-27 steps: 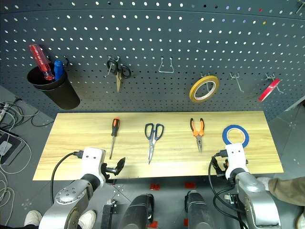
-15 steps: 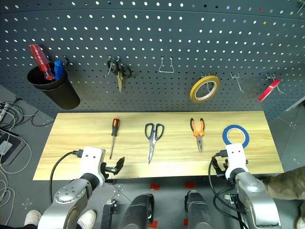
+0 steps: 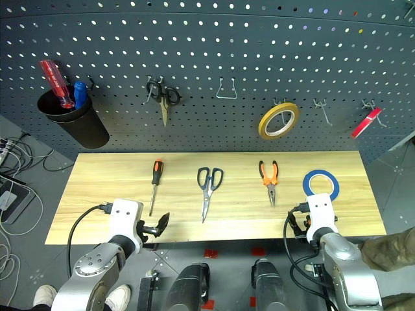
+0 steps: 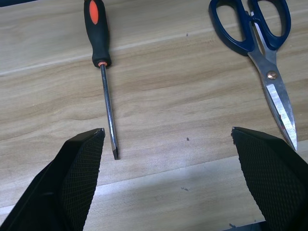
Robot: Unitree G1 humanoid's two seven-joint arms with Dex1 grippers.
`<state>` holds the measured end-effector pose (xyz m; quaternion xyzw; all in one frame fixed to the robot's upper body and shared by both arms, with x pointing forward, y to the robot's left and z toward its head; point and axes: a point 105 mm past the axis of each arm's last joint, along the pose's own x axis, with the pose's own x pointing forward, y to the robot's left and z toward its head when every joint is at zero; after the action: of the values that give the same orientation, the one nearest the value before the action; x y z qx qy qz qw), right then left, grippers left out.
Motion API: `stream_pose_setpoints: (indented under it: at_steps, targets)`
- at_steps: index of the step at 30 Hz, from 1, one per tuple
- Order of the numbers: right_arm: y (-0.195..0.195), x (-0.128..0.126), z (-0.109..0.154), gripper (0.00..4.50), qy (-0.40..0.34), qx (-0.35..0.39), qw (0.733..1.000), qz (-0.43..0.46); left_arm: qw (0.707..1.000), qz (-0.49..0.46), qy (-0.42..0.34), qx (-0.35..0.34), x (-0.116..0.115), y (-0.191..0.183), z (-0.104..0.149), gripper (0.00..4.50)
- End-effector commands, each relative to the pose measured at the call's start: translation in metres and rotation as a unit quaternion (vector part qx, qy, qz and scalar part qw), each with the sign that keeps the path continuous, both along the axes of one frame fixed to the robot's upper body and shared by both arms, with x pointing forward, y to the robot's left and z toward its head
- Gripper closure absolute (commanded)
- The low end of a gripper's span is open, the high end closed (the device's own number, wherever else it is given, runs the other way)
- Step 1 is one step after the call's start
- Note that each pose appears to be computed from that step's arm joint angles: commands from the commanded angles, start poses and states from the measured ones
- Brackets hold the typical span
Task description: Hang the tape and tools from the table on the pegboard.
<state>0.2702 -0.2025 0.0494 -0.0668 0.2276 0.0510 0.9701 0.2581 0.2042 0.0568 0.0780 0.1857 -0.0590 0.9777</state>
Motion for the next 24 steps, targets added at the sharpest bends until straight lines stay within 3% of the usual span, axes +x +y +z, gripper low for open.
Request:
stream_pose_setpoints:
  at_steps: [1,8,14,19,24]
  targets:
    - [-0.006,0.000,0.007,0.00,-0.015,-0.007,1.000,-0.008,1.000,-0.001,-0.009,0.001,-0.001,0.000,0.004,0.05]
    - [-0.011,0.007,0.013,0.00,-0.027,-0.013,1.000,-0.006,0.999,-0.042,-0.020,0.003,0.012,-0.008,0.013,0.05]
    - [-0.015,0.017,0.019,0.00,-0.037,-0.024,0.999,0.015,0.982,-0.184,-0.042,-0.013,0.035,-0.053,0.032,0.05]
    - [-0.026,0.035,0.023,0.00,-0.048,-0.037,0.998,0.021,0.925,-0.370,-0.081,-0.037,0.061,-0.124,0.058,0.05]
    - [-0.028,0.048,0.025,0.00,-0.057,-0.038,0.997,0.026,0.870,-0.482,-0.096,-0.038,0.066,-0.171,0.065,0.05]
